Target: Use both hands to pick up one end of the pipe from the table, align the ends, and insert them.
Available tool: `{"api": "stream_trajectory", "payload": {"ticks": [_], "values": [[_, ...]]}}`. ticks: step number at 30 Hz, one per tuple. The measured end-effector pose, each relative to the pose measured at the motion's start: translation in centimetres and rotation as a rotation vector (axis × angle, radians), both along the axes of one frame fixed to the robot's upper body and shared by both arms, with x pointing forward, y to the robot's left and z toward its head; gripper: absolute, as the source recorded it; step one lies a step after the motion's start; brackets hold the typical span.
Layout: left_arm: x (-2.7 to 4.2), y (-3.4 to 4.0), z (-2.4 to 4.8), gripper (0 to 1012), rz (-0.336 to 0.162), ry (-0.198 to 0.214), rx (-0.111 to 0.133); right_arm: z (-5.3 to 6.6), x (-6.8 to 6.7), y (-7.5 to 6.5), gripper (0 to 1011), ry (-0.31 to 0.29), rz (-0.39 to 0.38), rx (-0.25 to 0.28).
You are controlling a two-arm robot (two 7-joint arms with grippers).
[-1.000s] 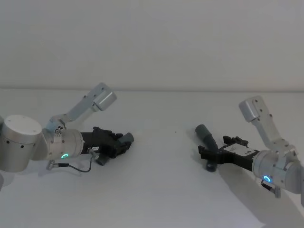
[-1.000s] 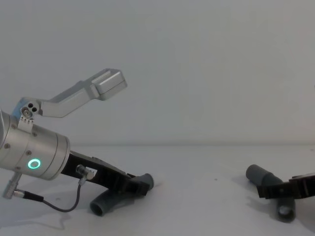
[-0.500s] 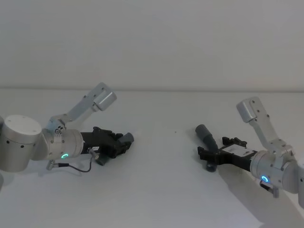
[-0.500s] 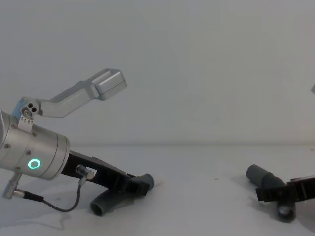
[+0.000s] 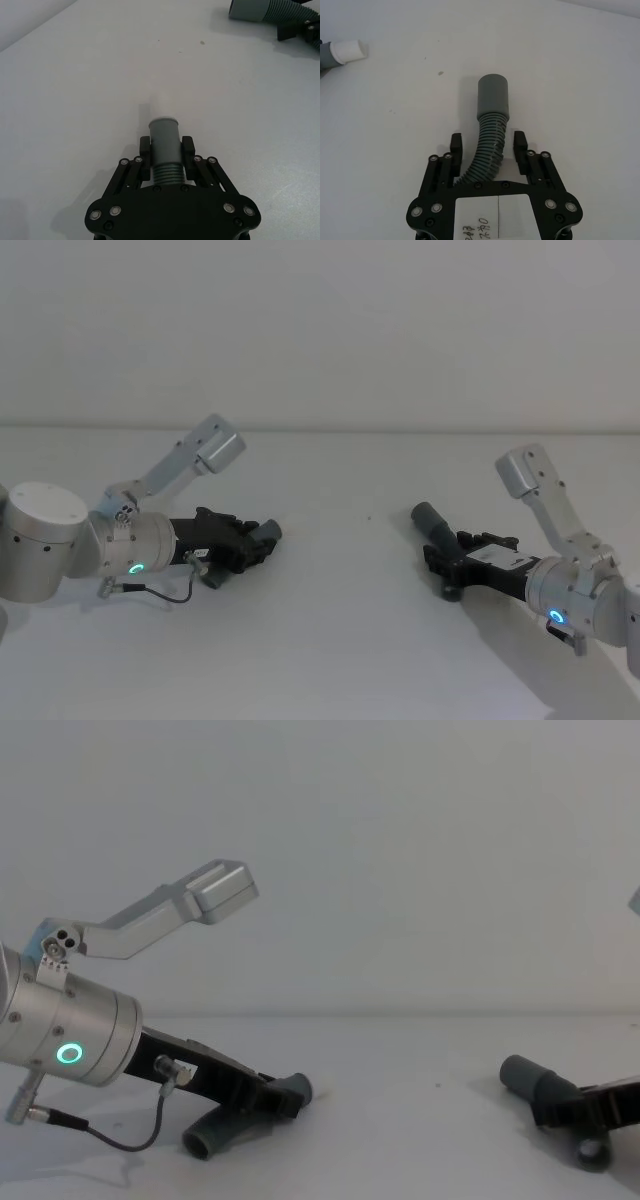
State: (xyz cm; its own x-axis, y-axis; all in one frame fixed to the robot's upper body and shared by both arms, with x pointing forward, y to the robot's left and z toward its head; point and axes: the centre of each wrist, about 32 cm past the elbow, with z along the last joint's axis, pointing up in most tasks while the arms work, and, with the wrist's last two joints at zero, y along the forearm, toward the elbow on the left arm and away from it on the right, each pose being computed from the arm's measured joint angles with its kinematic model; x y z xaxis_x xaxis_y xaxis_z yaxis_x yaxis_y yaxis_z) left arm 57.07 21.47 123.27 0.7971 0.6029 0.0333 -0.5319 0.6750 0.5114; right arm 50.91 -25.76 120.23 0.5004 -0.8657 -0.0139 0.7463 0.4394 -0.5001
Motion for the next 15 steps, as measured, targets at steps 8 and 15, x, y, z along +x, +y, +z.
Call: {"api": "stream_trajectory", "payload": {"ticks": [8, 15], "values": [[0.0, 0.0, 0.0, 363, 0.0, 0.0, 0.0, -0.01, 0.02, 0.02, 348, 0.002, 0.003, -0.001], [0.0, 0.0, 0.0, 363, 0.0, 0.0, 0.0, -0.02, 0.02, 0.03, 302, 0.003, 0.004, -0.001]]}}
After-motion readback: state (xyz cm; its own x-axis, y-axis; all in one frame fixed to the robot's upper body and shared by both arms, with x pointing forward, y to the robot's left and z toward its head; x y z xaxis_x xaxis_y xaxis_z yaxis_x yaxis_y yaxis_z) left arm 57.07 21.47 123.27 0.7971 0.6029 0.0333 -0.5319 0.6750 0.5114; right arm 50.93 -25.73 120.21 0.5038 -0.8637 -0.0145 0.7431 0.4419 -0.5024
